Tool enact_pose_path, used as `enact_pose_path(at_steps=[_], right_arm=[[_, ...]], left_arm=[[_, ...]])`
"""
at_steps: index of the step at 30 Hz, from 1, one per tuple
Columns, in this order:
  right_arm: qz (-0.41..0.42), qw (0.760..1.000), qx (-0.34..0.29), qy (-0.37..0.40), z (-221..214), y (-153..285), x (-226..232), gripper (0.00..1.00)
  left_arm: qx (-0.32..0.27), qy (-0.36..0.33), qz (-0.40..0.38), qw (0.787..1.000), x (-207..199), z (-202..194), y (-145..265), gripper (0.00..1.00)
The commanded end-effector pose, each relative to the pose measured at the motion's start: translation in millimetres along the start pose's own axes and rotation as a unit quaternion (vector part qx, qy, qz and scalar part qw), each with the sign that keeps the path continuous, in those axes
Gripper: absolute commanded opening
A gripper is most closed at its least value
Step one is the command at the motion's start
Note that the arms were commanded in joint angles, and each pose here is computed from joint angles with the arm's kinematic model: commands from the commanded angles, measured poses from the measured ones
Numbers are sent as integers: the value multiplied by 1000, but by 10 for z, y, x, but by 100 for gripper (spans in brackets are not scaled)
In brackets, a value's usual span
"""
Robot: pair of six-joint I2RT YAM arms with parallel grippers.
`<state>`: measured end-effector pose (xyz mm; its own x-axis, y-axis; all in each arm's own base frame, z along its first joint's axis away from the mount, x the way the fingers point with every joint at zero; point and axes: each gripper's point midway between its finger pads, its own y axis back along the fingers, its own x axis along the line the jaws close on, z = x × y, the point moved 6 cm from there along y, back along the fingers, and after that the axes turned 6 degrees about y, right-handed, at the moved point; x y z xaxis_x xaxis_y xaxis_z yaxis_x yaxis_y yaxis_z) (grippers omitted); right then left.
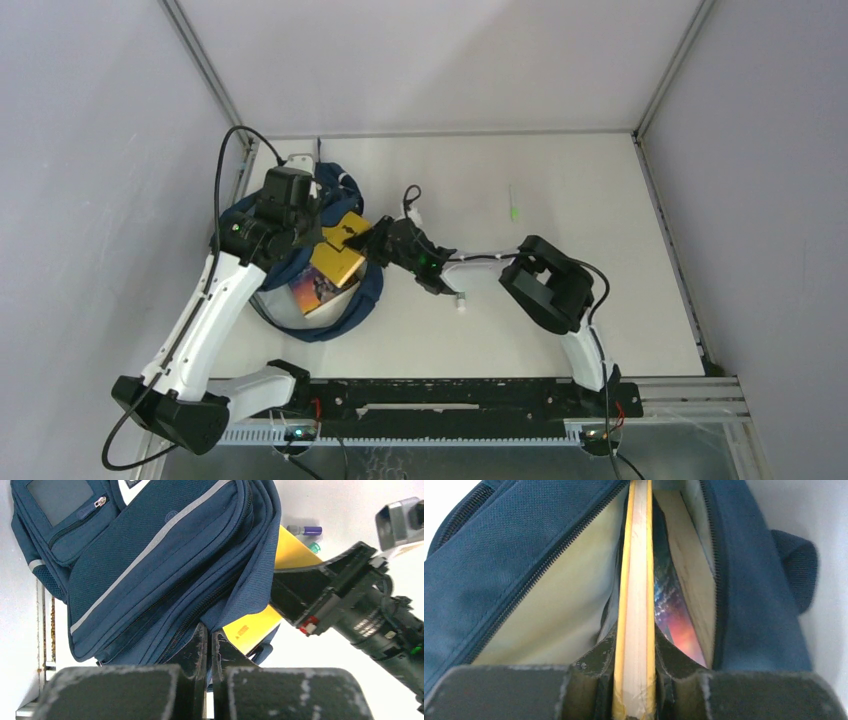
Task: Pack the student bag
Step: Place the book in the student bag.
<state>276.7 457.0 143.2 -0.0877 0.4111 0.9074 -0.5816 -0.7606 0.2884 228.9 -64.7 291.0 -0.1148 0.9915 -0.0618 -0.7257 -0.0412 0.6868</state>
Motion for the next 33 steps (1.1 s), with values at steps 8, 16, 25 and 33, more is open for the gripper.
enact_pose_path(at_steps=[8,16,25,33], right_arm=[[55,997,50,24,-251,-398,769,75],[10,995,89,51,-351,-177,495,97],[-20,983,126,133,-399,147,392,99],[-8,971,92,219,-175,732,310,95]], left_arm=[[-64,22,-41,997,-96,304,156,0],[-77,42,-23,996,-18,376,150,0],[-77,50,-16,996,49,410,96,0],[-64,48,-34,996,5,306,-26,0]])
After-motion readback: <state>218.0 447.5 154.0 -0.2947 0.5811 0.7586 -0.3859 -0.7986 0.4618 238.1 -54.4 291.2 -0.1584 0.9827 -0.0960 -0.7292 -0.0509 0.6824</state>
